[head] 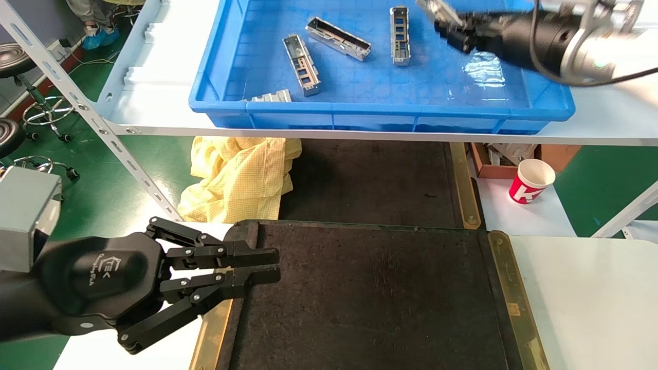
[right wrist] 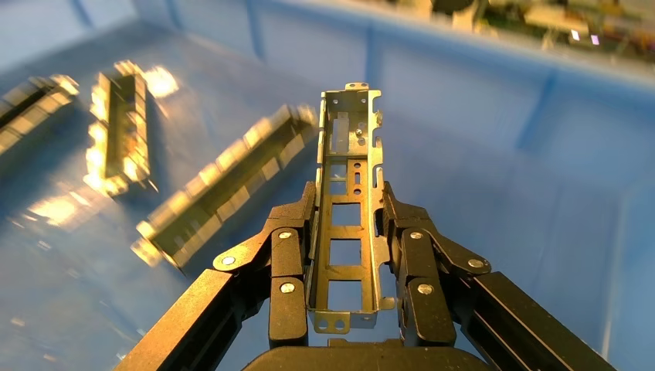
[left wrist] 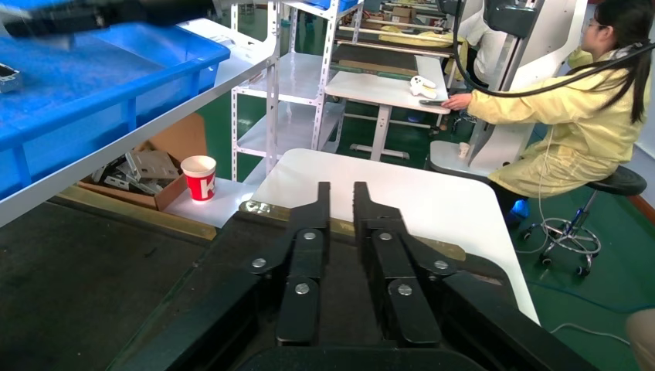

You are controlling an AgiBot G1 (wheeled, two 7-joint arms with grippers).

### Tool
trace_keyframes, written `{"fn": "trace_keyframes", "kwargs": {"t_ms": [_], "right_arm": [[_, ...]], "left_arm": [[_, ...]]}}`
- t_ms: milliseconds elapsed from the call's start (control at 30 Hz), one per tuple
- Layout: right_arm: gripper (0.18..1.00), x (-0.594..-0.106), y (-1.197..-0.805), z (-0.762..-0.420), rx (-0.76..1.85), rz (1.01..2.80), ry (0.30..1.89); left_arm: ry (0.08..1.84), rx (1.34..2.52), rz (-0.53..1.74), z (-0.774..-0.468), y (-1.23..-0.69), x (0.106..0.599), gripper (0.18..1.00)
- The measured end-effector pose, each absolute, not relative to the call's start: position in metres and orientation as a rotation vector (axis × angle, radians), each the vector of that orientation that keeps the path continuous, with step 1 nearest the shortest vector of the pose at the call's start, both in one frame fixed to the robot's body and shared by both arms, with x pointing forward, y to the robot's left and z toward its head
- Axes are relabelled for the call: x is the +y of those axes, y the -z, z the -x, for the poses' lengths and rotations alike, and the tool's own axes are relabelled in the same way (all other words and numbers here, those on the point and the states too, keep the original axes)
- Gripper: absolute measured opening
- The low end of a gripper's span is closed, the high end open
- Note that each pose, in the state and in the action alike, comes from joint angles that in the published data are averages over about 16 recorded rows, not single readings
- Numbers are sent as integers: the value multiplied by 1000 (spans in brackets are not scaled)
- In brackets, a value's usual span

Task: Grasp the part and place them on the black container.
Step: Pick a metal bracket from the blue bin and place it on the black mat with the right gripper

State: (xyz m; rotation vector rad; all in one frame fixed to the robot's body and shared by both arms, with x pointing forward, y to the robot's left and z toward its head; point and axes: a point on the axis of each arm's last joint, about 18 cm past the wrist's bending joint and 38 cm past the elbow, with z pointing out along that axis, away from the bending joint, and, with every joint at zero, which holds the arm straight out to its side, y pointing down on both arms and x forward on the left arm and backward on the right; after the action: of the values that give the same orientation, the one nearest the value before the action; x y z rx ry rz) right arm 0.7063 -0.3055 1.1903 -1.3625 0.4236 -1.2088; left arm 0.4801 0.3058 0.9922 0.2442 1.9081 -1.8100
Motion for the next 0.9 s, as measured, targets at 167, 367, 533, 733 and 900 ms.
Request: {"fn": "trace_keyframes", "kwargs": {"t_ms": [167,367,533,733,900], "right_arm": [[346,-308,-1205,-681,291,1405,1202],[345,-315,-1210,-640,105,1491,1150],[345,-321,-1203,-608,-35,1564,1087],[345,-327,-1186,-583,-148,1635,1027],[345,-325,-1162,-573,-214,1689,984]], "left_arm": [[1810,1908,-244,-480,-992,306,303],[1810,1908,-244,-480,-992,306,403],[1810,1908,-244,-480,-992,306,513],[1810,1908,-244,-480,-992,306,654],[1810,1908,-244,-480,-992,306,756]]}}
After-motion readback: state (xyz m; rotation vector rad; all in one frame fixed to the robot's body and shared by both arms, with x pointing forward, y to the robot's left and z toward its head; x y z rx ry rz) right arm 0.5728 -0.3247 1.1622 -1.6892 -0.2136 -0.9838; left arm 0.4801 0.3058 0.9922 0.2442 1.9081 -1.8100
